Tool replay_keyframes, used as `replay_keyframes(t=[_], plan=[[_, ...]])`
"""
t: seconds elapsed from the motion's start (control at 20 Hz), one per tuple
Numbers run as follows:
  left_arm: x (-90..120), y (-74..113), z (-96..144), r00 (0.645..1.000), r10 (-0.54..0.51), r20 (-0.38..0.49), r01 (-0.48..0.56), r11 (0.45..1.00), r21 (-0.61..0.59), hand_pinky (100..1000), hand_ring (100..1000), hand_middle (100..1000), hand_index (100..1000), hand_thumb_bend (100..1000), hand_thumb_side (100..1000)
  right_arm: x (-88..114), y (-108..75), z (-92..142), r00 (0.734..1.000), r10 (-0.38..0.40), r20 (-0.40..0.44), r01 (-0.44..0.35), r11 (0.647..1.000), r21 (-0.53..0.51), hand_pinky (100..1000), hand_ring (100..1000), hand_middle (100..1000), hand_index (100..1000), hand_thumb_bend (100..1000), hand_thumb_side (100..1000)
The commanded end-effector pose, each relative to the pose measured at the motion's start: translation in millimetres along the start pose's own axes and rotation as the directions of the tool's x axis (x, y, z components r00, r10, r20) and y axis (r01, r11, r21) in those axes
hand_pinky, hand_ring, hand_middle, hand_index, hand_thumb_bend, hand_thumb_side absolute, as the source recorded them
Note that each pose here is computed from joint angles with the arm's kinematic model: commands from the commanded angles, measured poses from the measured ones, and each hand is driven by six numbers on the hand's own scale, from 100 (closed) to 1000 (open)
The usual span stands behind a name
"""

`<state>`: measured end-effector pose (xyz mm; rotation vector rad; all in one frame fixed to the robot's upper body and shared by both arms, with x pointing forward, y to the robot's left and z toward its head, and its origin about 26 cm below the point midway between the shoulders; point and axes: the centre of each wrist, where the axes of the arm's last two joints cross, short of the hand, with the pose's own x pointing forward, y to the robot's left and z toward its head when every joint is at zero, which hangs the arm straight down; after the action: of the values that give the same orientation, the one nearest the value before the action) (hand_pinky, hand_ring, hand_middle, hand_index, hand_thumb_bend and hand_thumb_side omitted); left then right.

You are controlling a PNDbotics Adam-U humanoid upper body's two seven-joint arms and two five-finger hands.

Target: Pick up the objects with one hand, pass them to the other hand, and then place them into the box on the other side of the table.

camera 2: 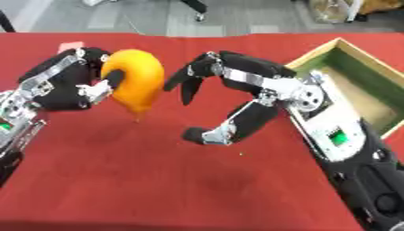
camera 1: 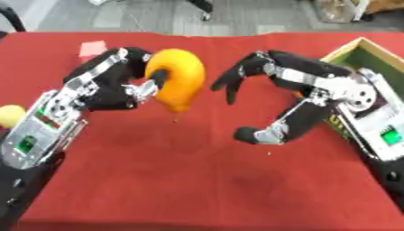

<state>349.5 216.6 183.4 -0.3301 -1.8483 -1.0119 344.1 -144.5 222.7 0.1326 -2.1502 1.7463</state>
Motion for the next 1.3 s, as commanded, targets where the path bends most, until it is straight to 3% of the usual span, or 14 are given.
replay_keyframes(t=[0.05,0.25,0.55,0.8,1.3], plan=[[6,8.4,4,0.999,-0.039,-0.015,0.039,0.999,-0.006,763,551,401,438,100,281,10,-8.0,-1,0.994,0.098,-0.039,-0.1,0.994,-0.052,612,546,464,832,373,365],[5,9.4,5,0.998,-0.05,-0.037,0.048,0.998,-0.032,762,553,403,440,100,281,15,-6.0,-3,0.977,0.186,-0.109,-0.197,0.976,-0.098,592,500,405,827,347,333],[2,8.2,6,0.997,-0.049,-0.066,0.044,0.996,-0.071,762,553,403,440,100,284,17,-0.1,-8,0.937,0.293,-0.188,-0.32,0.938,-0.133,583,484,384,825,331,314],[5,6.3,1,0.997,-0.052,-0.064,0.045,0.993,-0.107,761,554,403,440,100,284,16,7.2,-16,0.931,0.311,-0.191,-0.338,0.933,-0.126,581,479,378,815,312,303],[20,-4.5,-17,0.999,-0.033,-0.012,0.03,0.98,-0.199,764,557,402,439,100,290,22,10.1,-30,0.935,0.334,-0.117,-0.345,0.935,-0.087,582,476,375,807,289,291]])
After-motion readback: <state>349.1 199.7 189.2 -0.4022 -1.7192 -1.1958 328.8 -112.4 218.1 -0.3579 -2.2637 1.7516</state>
